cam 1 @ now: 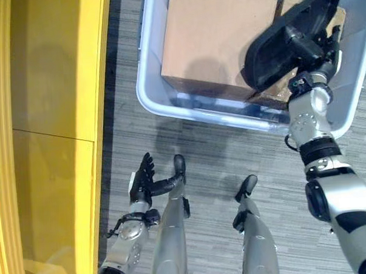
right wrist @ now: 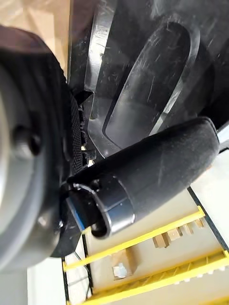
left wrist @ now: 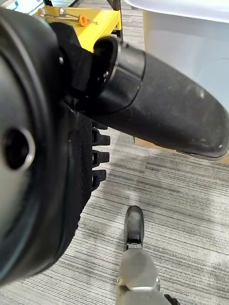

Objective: Move parts from the plastic box to the shelf.

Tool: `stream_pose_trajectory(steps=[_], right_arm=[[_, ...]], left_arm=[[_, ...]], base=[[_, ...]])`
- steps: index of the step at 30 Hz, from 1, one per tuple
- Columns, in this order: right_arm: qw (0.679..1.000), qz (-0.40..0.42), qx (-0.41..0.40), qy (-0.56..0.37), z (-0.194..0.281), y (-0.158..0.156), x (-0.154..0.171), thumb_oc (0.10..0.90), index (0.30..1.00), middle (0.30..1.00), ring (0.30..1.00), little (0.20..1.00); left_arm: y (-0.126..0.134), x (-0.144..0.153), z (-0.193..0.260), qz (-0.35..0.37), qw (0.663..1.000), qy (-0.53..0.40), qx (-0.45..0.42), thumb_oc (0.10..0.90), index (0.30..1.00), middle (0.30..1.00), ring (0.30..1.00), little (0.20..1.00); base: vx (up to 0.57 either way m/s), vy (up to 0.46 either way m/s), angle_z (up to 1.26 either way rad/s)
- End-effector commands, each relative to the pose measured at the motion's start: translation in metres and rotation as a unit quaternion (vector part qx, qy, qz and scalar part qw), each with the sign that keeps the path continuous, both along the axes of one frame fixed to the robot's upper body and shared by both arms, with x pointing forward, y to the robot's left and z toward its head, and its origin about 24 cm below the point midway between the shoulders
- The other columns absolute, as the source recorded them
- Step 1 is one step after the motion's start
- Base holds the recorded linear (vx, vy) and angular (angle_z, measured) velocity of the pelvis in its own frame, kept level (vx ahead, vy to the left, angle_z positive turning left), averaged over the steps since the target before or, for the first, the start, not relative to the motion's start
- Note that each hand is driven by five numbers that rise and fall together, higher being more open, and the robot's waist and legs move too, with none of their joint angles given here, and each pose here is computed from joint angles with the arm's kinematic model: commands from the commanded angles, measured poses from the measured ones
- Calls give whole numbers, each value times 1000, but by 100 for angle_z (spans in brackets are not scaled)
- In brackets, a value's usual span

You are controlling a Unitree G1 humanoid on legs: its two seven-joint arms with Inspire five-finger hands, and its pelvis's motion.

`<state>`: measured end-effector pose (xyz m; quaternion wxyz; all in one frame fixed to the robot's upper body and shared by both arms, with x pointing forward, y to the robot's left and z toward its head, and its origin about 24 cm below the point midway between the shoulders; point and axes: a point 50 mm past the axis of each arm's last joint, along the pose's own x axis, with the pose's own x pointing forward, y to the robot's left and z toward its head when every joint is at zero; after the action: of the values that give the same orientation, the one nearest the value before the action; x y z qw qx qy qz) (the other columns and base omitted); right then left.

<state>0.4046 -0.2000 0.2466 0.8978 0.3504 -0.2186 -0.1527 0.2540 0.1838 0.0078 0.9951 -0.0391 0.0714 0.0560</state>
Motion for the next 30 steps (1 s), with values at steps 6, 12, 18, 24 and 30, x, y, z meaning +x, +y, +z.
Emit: stream_pose_trajectory(steps=[6, 12, 18, 24, 30], right_arm=[[985, 55, 17, -160, 62, 46, -26, 900, 1000, 1000, 1000, 1000], [973, 67, -19, -220, 74, 64, -50, 900, 1000, 1000, 1000, 1000], [955, 68, -80, -278, 82, 76, -76, 900, 1000, 1000, 1000, 1000], [905, -72, -304, -289, 91, 73, -100, 900, 1000, 1000, 1000, 1000], [849, -140, -418, -290, 96, 70, -107, 900, 1000, 1000, 1000, 1000]], left_arm=[[-4, 0, 17, 3, 999, -45, -11, 900, 1000, 1000, 1000, 1000], [-1, -2, 18, 15, 999, -45, -9, 900, 1000, 1000, 1000, 1000], [5, -5, 19, 25, 998, -49, -4, 900, 1000, 1000, 1000, 1000], [16, -11, 22, 37, 998, -57, 14, 900, 1000, 1000, 1000, 1000], [25, -13, 30, 47, 996, -77, 31, 900, 1000, 1000, 1000, 1000]], base=[[4, 18, 2], [-1, 6, 0], [0, 0, 0], [-6, -2, -4], [-19, -7, -7]])
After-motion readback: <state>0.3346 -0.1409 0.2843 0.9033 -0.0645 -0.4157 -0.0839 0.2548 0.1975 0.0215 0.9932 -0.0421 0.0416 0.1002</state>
